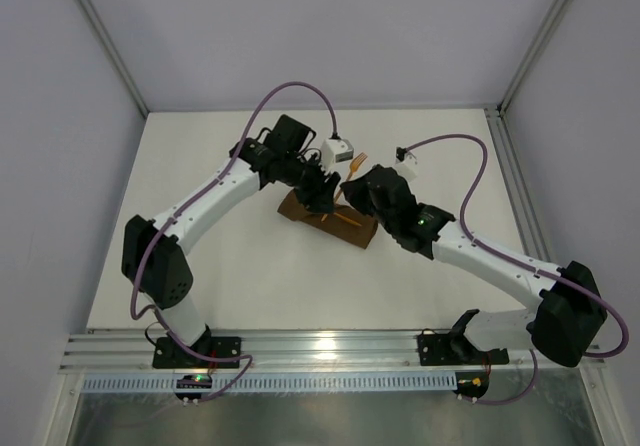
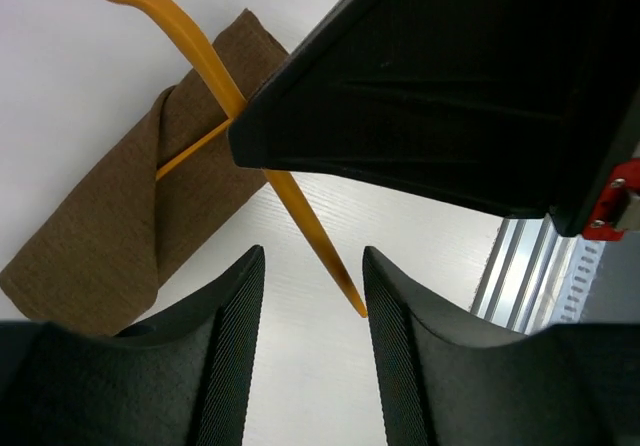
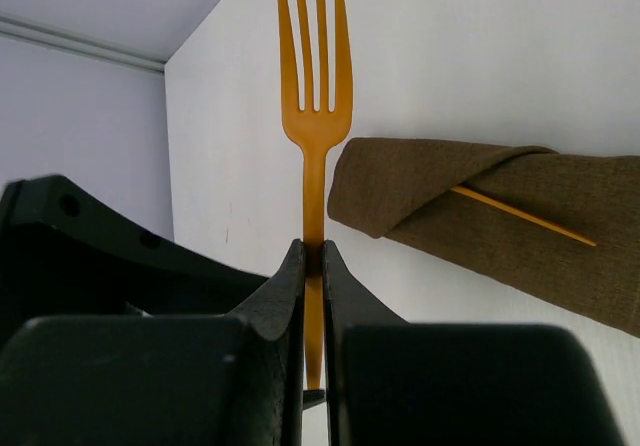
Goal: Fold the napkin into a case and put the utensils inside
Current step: Pass from the right arm to the left, then pass from the left arm to the right
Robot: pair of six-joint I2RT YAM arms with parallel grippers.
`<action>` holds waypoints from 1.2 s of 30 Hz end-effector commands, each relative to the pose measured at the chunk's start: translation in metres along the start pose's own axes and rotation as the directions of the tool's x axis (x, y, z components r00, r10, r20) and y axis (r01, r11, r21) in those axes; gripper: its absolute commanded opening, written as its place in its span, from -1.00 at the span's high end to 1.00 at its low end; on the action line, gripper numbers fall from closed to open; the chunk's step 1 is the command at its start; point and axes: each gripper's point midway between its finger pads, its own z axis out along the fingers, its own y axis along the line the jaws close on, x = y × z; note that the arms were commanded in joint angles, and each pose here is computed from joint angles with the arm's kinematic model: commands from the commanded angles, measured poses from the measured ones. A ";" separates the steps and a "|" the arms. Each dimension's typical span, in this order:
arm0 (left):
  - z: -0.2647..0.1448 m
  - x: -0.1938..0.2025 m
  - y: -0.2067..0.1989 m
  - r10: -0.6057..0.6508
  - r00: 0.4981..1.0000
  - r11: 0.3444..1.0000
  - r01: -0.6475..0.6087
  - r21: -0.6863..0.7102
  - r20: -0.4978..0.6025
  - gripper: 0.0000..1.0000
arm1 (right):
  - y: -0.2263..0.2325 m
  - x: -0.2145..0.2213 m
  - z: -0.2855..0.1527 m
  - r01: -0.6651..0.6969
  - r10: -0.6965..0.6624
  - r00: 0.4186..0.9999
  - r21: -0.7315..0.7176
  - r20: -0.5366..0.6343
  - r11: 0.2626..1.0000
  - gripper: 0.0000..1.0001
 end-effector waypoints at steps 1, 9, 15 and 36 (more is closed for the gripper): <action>0.003 0.002 0.000 -0.026 1.000 1.000 0.026 -0.004 0.003 0.11 | 0.024 -0.019 -0.003 -0.094 0.100 0.991 -0.071 0.085 0.993 0.94; 0.005 -0.001 0.006 -0.038 0.999 0.999 0.038 -0.026 -0.003 0.96 | 0.025 -0.007 -0.005 -0.136 0.141 0.989 -0.114 0.035 0.984 0.94; 0.000 0.000 0.000 -0.050 0.999 0.998 0.050 0.049 0.003 1.00 | 0.049 -0.002 -0.028 0.124 -0.122 0.992 -0.305 0.023 0.944 0.43; -0.015 0.072 -0.033 -0.052 0.958 0.949 0.135 0.285 -0.282 1.00 | 0.016 0.037 -0.073 0.602 -0.612 -0.555 -0.236 0.564 -0.763 -0.25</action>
